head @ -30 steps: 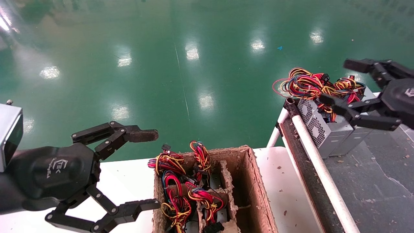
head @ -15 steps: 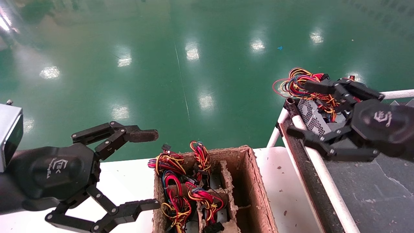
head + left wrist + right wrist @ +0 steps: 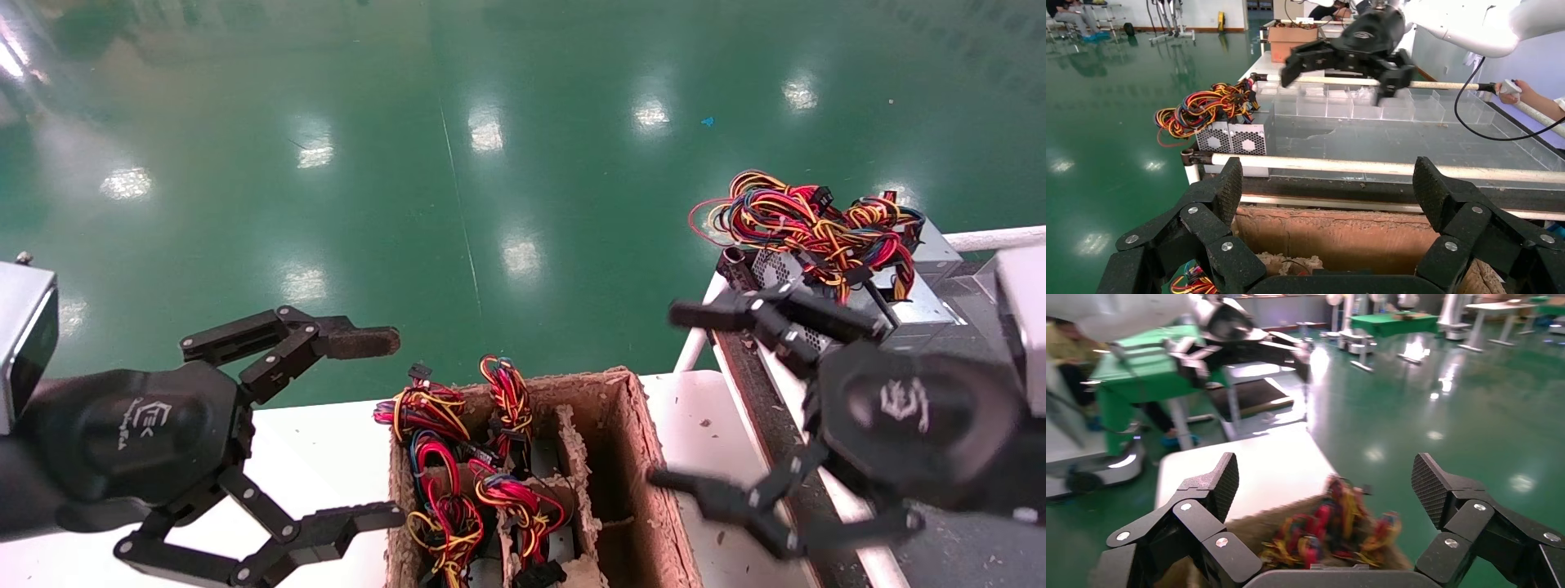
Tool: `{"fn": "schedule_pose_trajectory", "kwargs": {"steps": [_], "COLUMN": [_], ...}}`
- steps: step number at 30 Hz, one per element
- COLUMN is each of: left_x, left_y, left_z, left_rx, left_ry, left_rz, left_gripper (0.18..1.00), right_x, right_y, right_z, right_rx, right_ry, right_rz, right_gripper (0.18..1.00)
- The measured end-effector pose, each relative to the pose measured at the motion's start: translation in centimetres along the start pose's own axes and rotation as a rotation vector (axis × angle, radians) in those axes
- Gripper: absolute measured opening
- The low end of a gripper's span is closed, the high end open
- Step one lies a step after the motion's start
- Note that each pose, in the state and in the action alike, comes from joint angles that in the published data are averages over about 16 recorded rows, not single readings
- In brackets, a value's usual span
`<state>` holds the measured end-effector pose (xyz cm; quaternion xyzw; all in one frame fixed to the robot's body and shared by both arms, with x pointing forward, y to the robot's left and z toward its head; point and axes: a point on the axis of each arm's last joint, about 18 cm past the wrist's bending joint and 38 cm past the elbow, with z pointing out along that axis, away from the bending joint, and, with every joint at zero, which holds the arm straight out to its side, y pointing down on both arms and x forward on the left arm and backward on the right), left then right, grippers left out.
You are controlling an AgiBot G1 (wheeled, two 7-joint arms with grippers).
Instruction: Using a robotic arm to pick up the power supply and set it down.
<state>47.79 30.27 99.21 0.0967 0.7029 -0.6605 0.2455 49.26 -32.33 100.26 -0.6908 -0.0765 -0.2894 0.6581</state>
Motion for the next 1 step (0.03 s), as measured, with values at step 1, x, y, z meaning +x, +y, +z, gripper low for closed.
{"fn": "schedule_pose_trajectory", "kwargs": {"steps": [1], "left_x": [0.0], "left_y": [0.0], "left_z": [0.0], "left_rx": [0.0], "left_ry": [0.0], "left_rz": [0.0], "left_gripper": [1.001], "right_x": [-0.18], "right_y": [-0.02], "right_z": [0.12], "right_rx": [0.0], "right_ry": [-0.008], "right_rz": [0.002], "right_gripper": [1.001]}}
